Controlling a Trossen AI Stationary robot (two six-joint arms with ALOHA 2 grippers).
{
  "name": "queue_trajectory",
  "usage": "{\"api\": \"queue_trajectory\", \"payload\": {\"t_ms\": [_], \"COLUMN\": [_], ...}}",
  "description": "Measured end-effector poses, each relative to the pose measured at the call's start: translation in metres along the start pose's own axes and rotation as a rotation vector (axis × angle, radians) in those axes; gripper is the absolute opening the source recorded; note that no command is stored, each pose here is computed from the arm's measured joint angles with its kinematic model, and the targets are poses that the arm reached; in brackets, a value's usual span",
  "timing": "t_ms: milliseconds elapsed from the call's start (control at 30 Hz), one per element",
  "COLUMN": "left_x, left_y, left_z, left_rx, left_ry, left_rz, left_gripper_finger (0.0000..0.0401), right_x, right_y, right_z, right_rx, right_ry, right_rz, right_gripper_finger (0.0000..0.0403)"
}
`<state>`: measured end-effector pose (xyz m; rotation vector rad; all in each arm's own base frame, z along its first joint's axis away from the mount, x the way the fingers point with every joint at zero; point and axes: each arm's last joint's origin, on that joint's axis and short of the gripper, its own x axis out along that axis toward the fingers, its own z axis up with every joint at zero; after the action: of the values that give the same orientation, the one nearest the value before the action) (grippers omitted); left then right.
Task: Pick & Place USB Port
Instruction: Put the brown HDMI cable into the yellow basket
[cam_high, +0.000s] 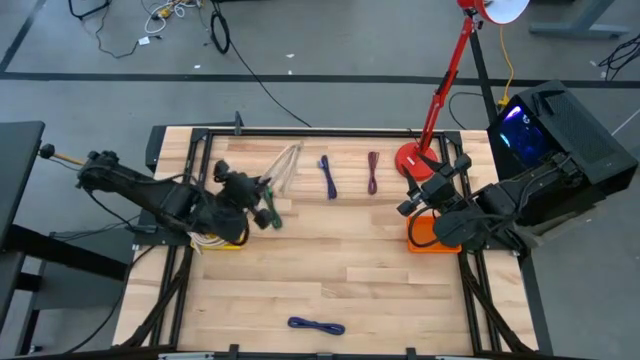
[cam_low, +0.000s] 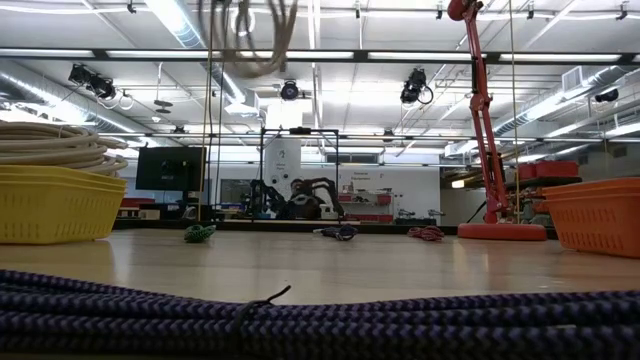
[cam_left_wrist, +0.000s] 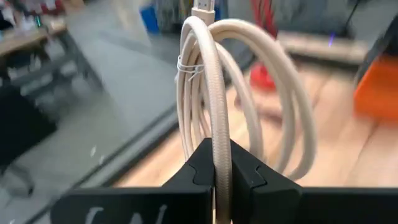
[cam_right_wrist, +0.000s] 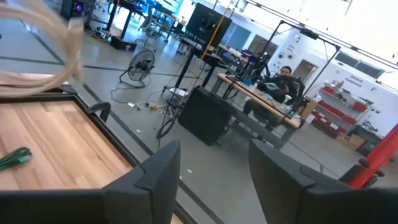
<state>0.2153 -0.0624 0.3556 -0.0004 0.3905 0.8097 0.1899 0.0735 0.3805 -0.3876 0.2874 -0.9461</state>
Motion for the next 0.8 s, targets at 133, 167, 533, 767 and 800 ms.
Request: {"api": "queue_trajectory", "payload": {"t_ms": [133,167,533,767,800], "left_x": [-0.002,-0.003,-0.024,-0.028,-0.028], "left_y": [0.015,0.018,0.025,0.026,0.026], "left_z": [-0.018,-0.02,-0.018,-0.014,-0.015], "left_rx": [0.003,0.005,0.026,0.027,0.03], "left_ry": [0.195,0.232,0.481,0.569,0.584], "left_rz": [0.037,0.058,0.032,-0.031,-0.04], "left_gripper_finger": [0.0017,0.0017,0.0017,0.0017,0.0017], "right_x": [0.0,0.0,0.004,0.012,0.013], "right_y": [-0.001,-0.001,-0.002,0.006,0.007], "right_z": [-0.002,-0.002,-0.012,-0.032,-0.035], "right_rx": [-0.003,-0.005,0.003,-0.018,-0.018], "right_ry": [0.003,0.004,0.03,0.076,0.08], "right_rz": [0.0,0.004,-0.008,-0.002,-0.007], "right_gripper_finger": [0.0185,0.0185,0.0185,0.0185,0.0185]}}
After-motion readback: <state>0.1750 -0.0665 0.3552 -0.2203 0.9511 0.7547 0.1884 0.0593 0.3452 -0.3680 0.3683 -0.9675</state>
